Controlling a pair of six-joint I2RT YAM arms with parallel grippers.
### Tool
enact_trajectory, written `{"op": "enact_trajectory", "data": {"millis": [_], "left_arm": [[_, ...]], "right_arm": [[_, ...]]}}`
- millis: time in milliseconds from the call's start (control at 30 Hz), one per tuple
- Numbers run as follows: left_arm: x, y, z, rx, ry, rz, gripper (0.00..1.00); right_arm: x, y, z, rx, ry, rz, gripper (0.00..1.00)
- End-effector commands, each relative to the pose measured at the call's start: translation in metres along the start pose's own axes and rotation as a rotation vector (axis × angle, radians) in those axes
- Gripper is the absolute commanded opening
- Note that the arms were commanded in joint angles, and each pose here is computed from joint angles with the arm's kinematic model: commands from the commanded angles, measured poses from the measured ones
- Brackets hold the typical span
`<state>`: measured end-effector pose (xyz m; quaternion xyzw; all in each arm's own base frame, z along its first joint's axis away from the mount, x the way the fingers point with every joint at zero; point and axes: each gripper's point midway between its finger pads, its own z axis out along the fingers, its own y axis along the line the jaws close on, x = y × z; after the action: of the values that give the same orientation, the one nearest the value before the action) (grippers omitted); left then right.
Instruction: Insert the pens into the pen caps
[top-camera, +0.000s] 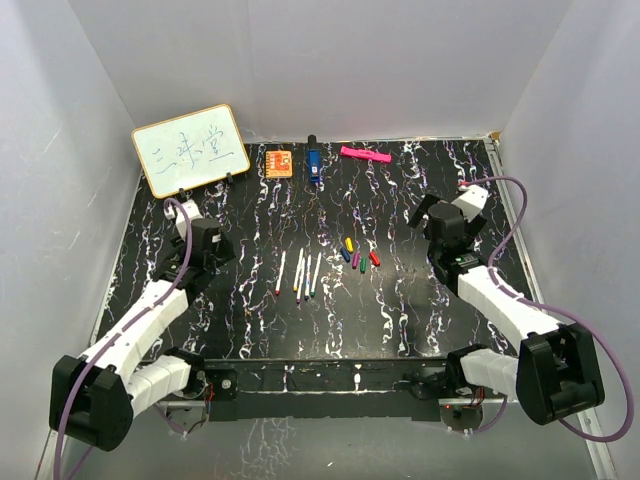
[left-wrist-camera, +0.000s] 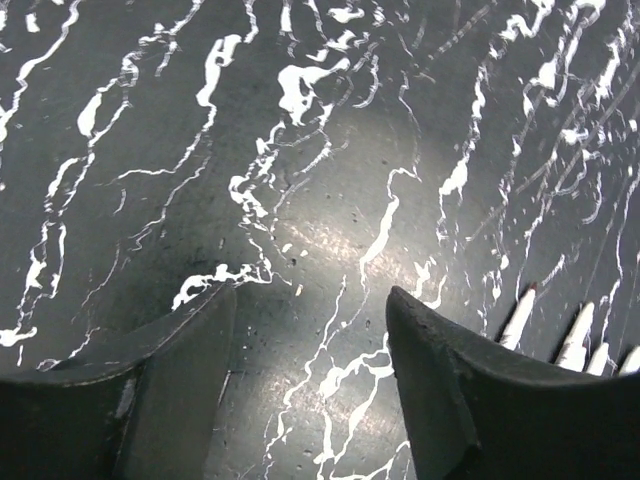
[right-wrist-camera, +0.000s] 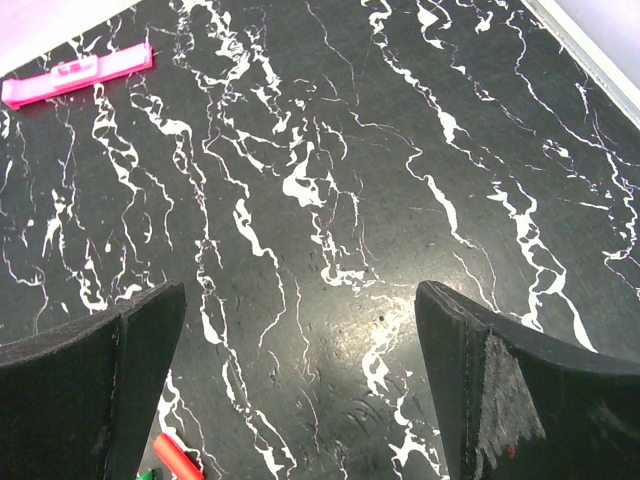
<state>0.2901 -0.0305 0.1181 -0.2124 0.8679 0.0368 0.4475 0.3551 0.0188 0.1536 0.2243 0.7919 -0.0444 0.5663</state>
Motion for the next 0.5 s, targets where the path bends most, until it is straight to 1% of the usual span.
{"op": "enact_trajectory", "data": {"millis": [0,33,100,133,167,200,233,267,367,467], "left_arm": [[0.004,-0.027,-0.001,0.146,0.026,0.025,0.52],[0.006,-0.034,-0.002,0.181,0.043,0.039,0.45],[0.013,-0.044,-0.002,0.226,0.090,0.075,0.34],[0.017,-0.048,-0.002,0.243,0.116,0.084,0.27],[0.020,-0.051,-0.002,0.255,0.140,0.090,0.16],[0.024,-0.054,-0.002,0.267,0.164,0.096,0.11],[0.028,-0.056,-0.002,0.274,0.185,0.101,0.10],[0.032,-0.057,-0.002,0.281,0.204,0.108,0.11],[0.041,-0.062,-0.004,0.303,0.245,0.126,0.13],[0.049,-0.066,-0.007,0.317,0.278,0.145,0.13]], "right_arm": [[-0.038,0.011,0.002,-0.056,-0.084,0.125,0.98],[-0.038,0.012,0.003,-0.065,-0.088,0.129,0.98],[-0.039,0.016,0.003,-0.092,-0.099,0.120,0.98],[-0.039,0.018,0.003,-0.107,-0.105,0.106,0.98],[-0.041,0.020,0.003,-0.121,-0.112,0.097,0.97],[-0.042,0.024,0.003,-0.143,-0.118,0.077,0.96],[-0.043,0.029,0.002,-0.176,-0.120,0.042,0.92],[-0.044,0.034,0.002,-0.205,-0.124,0.023,0.88],[-0.045,0.042,0.003,-0.240,-0.127,0.029,0.77],[-0.031,0.048,0.008,-0.257,-0.065,0.031,0.73]]}}
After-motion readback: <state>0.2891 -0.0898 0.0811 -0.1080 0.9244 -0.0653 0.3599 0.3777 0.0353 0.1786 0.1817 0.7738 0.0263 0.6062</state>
